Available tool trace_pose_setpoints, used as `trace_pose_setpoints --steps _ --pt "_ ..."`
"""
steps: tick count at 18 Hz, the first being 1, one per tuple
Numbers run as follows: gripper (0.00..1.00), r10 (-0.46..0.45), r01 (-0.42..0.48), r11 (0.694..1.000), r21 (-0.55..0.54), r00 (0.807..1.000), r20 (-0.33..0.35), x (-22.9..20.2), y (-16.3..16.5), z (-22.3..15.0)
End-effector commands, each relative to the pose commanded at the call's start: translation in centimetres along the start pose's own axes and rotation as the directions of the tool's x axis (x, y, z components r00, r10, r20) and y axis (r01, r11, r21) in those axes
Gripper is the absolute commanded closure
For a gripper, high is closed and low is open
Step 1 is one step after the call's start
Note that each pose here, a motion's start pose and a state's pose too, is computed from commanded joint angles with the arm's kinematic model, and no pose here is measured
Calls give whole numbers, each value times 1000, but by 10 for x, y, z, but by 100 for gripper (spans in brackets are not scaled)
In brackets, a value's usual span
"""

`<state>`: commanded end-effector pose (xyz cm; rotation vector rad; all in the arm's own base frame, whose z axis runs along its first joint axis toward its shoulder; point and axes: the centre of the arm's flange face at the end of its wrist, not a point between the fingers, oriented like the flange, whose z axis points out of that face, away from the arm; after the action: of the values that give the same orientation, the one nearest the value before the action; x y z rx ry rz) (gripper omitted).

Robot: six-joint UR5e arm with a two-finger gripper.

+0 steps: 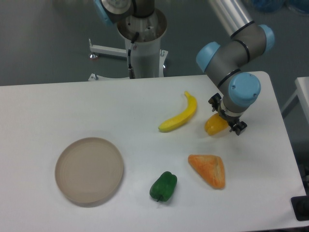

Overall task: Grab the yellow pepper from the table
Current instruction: 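Close the gripper on the yellow pepper, then lift the yellow pepper up off the table with the gripper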

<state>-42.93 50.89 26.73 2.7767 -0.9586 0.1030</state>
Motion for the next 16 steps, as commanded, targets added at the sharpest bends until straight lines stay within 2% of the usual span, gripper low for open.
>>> trace_pose_setpoints --steps 5,10,13,16 --pt "3 -2 2 1000 -1 1000 -14 3 -1 9" --pt "33 0 0 1000 0 1000 -10 2 1 7" --pt "41 -2 2 1000 0 1000 -7 1 2 5" --pt "45 -3 3 1000 1 1000 -1 0 3 2"
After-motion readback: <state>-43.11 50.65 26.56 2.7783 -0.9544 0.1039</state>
